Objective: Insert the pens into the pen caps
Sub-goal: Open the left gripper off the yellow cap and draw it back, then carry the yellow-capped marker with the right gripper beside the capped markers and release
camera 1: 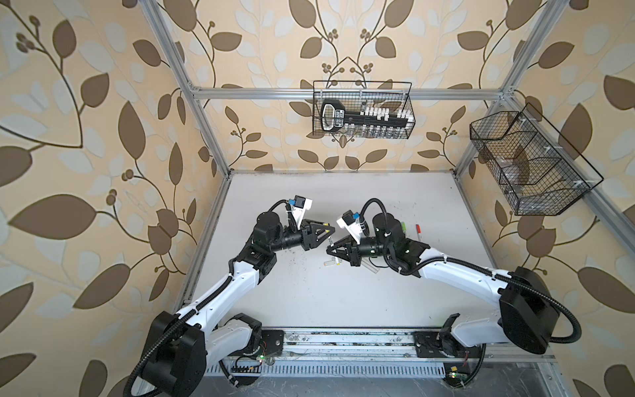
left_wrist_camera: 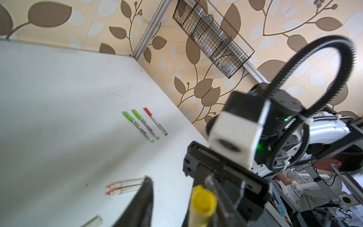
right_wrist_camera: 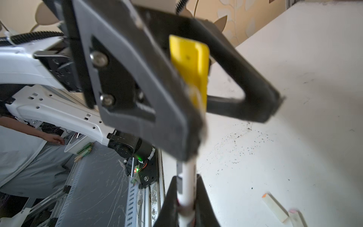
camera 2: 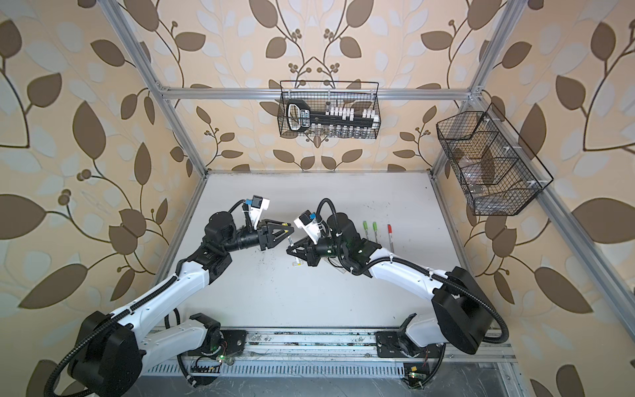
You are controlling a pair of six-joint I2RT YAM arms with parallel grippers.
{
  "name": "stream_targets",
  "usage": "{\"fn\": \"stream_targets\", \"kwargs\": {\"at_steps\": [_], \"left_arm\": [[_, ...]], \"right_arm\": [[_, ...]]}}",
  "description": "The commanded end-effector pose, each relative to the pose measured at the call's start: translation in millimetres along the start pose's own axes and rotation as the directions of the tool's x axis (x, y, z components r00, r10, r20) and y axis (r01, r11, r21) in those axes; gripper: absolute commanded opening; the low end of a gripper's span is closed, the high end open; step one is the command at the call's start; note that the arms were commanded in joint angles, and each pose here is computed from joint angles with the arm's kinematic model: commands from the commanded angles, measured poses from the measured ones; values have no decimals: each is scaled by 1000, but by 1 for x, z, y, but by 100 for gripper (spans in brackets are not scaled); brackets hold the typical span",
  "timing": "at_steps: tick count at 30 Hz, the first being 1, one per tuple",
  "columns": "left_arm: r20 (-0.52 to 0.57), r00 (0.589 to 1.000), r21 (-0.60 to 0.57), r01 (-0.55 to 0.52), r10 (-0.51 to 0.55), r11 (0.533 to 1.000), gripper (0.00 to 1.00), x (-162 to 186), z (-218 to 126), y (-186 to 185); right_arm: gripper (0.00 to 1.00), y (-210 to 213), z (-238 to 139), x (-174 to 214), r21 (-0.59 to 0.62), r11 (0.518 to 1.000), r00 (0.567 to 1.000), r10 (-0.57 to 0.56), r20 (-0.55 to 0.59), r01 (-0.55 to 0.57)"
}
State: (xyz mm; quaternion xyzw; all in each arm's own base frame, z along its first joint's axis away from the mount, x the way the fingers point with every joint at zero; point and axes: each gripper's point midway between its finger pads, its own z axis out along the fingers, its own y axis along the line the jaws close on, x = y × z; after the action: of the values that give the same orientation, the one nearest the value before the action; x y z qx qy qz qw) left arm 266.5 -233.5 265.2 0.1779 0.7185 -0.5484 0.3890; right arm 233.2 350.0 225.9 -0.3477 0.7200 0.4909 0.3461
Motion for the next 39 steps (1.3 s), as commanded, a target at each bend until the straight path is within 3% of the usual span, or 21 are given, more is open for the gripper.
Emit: {"fn": "stream_targets", "kwargs": {"at_steps": [1,5,9,12,19,30,39], "left_arm": [[45,998,26,-38,37,999,99,-18,-11,-16],[70,995,-22,-65,66,998,99,-29,-20,-20],[96,992,-89,-71,79,994,99,-31,-31,-20],[92,993,-143,-61,75,988,99,-26,-38,-17],[67,997,-180,-36,49,983,99,-18,-41,-11],[53,998,-153,-11,20,988,99,-17,-31,-4],[52,999,-152,-8,16,988,99,-17,-30,-2]], "right_arm": [[0,-20,-16,22,61,997,998,54,-41,-51],[0,-79,-46,54,296,938,973,214,-88,-180],[0,-151,-89,81,581,773,926,367,-85,-253],[0,-191,-112,93,716,660,902,419,-101,-226],[1,-263,-136,114,877,468,834,523,-177,-108],[5,-302,-176,141,966,258,777,606,-168,7],[8,-305,-192,162,972,233,746,646,-162,9]]}}
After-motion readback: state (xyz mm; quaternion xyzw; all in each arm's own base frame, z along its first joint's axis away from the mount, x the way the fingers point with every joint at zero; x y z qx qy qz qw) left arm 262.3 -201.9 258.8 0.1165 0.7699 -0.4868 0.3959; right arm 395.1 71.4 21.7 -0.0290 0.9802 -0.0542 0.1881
